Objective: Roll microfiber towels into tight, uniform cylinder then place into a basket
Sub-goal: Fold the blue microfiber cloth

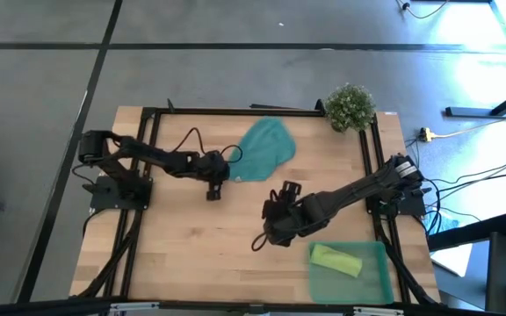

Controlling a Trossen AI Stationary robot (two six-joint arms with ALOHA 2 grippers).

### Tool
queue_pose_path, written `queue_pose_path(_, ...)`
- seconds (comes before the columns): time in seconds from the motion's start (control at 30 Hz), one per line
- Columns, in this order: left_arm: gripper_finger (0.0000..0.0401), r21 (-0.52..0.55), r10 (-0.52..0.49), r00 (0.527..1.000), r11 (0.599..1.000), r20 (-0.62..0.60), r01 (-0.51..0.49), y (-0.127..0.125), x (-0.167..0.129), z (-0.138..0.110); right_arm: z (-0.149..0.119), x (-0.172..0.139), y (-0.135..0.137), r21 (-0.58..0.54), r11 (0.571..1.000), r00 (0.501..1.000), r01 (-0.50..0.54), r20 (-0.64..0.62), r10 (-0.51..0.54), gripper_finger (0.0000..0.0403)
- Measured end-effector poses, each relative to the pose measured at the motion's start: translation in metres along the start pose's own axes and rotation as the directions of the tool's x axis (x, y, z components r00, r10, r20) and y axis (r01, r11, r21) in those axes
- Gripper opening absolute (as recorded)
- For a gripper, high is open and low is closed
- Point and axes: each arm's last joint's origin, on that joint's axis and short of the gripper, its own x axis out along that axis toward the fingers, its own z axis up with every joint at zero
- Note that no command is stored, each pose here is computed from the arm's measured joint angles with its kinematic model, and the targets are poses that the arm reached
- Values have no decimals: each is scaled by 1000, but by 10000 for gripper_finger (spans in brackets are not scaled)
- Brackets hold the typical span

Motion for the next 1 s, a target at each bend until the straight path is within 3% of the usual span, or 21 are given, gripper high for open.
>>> queue_pose_path(0.2, 2, -49, -7, 998, 999, 57, 10, -10, -38, 8, -6, 31, 11, -104, 995, 993, 3, 120, 10, 264)
queue_pose_path(0.33, 1, -69, -28, 985, 997, 168, 40, -20, -66, 17, -12, 58, 15, -126, 991, 967, 34, 256, -1, 264)
queue_pose_path(0.6, 1, -102, 8, 950, 994, 312, 25, -30, -100, 23, -33, 99, 5, 73, 978, 854, 198, 477, -208, 264)
queue_pose_path(0.7, 0, -117, 19, 944, 993, 330, 21, -32, -103, 24, -36, 106, 0, 144, 972, 823, 185, 518, -233, 264)
queue_pose_path(0.87, 0, -141, 36, 909, 990, 415, 25, -33, -107, 33, -33, 124, 2, 129, 982, 814, 135, 551, -184, 264)
queue_pose_path(1.0, 0, -158, 60, 888, 987, 456, 15, -32, -109, 37, -27, 135, 8, 142, 952, 786, 272, 539, -305, 264)
